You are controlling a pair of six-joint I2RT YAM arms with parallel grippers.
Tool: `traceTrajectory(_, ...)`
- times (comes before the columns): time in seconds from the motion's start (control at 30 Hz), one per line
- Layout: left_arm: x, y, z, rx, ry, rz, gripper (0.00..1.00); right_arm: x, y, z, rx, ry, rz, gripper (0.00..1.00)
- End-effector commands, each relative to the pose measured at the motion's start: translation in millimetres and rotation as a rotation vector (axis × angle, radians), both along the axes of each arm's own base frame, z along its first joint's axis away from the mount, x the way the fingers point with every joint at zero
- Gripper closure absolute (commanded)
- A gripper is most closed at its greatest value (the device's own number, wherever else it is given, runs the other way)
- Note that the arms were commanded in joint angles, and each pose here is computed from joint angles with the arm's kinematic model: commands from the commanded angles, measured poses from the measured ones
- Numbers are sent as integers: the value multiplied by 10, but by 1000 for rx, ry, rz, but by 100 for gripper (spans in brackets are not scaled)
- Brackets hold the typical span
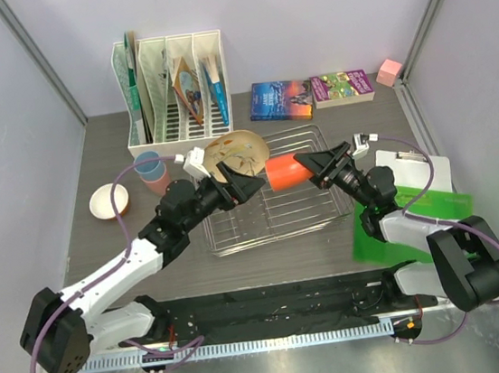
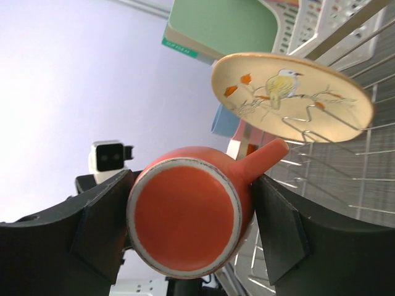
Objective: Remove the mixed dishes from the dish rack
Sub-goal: Place the cup at the center of the board.
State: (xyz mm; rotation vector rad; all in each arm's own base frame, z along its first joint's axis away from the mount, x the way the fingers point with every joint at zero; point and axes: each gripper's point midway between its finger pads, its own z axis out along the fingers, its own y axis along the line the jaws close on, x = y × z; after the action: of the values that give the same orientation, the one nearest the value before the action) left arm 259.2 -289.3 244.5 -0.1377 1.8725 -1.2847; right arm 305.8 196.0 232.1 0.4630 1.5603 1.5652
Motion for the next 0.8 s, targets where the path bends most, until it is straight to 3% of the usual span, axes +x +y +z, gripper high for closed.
traceTrajectory(0.0,-37,-187,527,-150,-107,-95,16,-244,27,744,147,-253,92,99)
traceTrajectory(0.4,-50,-406,619,-218,-114,-165,18,-206,60,604,120,-223,101,99)
traceTrajectory(0.77,-94,-727,567,-242,-99,-249,27,-201,114,492,96,-201,135,99)
